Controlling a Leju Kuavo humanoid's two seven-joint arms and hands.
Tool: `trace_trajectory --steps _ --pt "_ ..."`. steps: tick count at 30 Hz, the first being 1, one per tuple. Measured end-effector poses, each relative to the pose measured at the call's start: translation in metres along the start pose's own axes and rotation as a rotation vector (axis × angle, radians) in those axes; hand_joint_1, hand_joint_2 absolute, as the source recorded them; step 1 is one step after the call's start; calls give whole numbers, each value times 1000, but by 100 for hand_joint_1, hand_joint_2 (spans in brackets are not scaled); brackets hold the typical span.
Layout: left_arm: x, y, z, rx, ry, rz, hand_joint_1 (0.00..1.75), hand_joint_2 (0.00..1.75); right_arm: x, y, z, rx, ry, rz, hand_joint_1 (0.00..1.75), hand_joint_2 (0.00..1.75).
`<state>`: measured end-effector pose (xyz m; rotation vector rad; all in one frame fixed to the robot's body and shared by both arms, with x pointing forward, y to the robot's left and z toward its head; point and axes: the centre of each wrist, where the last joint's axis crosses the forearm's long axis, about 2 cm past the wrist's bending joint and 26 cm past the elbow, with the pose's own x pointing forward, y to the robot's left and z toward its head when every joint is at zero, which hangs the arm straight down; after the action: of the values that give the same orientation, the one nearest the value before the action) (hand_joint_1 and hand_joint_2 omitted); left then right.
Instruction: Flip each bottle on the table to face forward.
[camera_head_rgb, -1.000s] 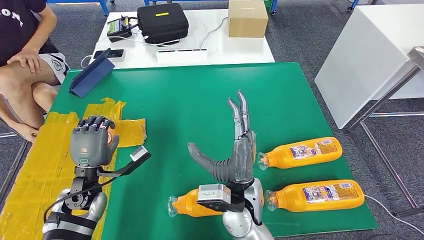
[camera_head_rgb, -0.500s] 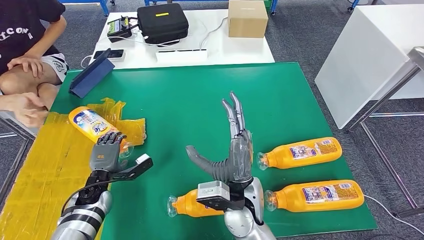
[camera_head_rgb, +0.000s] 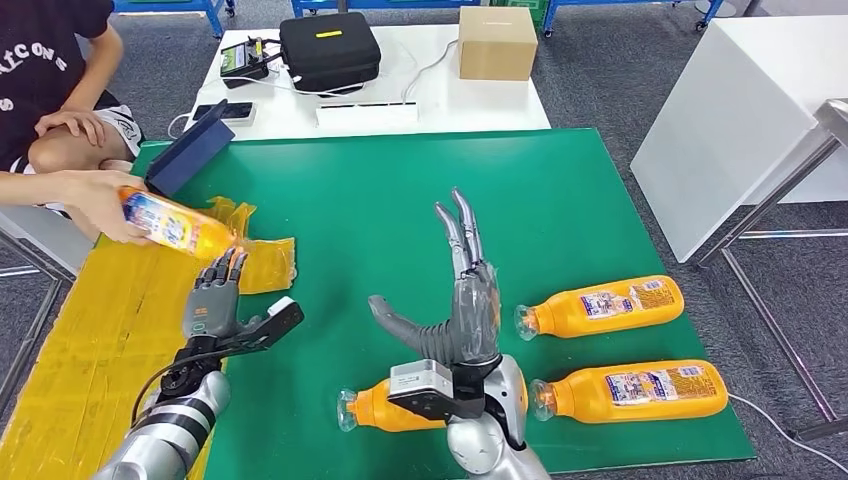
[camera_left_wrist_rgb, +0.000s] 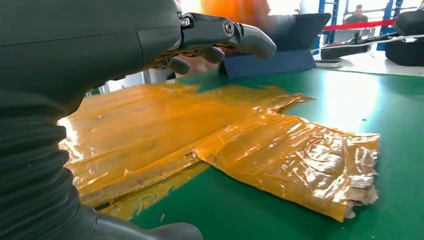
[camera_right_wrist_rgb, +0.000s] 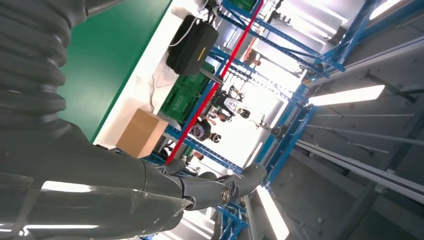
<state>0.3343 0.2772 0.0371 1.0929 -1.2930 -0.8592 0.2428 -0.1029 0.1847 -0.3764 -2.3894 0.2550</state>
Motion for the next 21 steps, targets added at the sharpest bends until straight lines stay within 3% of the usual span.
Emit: trace_trajectory --steps 9,13,17,21 --pt "3 -11 14 9 -39 235 0 175 -2 1 2 5 9 1 0 175" --pt "13 -14 33 42 -114 635 0 175 -3 0 5 45 9 26 0 175" --pt "26 7 50 139 -180 997 0 175 -5 0 14 245 17 123 0 175" --pt "30 30 57 214 -249 1145 0 175 -6 -1 25 373 10 176 0 175"
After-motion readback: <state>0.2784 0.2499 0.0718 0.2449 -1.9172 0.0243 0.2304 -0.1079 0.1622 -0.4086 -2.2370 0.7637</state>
